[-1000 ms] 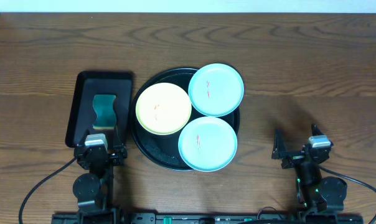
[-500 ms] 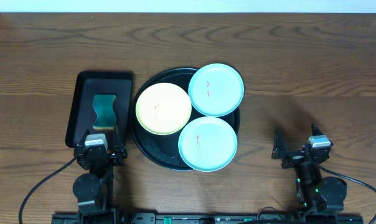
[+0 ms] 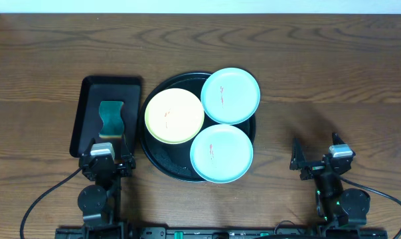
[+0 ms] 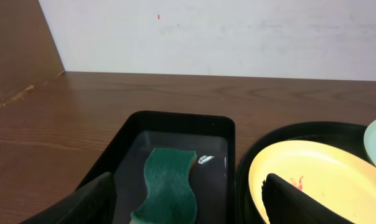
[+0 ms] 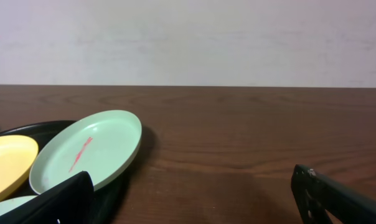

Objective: Clean dirty plates on tray and stack at the side

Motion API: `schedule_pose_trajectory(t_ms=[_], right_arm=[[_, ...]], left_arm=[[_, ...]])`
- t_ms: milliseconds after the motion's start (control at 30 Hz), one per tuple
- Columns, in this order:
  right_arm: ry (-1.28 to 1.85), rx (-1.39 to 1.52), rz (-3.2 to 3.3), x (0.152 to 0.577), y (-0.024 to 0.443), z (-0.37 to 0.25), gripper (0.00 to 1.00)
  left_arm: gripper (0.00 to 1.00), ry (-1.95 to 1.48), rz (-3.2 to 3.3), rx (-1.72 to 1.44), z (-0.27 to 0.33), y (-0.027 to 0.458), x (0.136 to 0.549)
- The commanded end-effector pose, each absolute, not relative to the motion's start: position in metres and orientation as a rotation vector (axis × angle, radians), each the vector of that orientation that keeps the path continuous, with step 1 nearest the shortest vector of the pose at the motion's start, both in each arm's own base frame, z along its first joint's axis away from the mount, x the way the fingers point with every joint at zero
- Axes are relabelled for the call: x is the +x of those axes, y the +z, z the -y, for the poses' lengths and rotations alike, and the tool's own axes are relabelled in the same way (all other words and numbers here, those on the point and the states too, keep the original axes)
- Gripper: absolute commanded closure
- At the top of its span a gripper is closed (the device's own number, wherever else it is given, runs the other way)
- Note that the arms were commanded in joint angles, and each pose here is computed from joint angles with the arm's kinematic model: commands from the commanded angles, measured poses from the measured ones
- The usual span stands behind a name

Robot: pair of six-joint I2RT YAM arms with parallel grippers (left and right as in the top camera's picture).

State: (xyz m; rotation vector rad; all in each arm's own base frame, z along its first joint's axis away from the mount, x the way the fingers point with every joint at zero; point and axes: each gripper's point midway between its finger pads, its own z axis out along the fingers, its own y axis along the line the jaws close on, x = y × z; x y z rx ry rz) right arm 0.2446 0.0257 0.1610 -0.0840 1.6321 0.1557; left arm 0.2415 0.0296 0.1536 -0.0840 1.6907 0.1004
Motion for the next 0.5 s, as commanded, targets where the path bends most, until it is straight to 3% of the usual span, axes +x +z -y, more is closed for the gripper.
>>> schedule_pose_trajectory(t_ms=[0, 467], right_arm=[[0.167, -0.09, -1.633, 0.2443, 0.1596, -0.0281, 0.01], [0.167, -0.09, -1.634, 0.2443, 0.1595, -0.0281, 0.01]], left_arm=[[0.25, 0.111, -1.726, -0.075, -0.0298, 0.1373, 0.242], [0.25, 0.111, -1.726, -0.075, -0.0298, 0.1373, 0.242]])
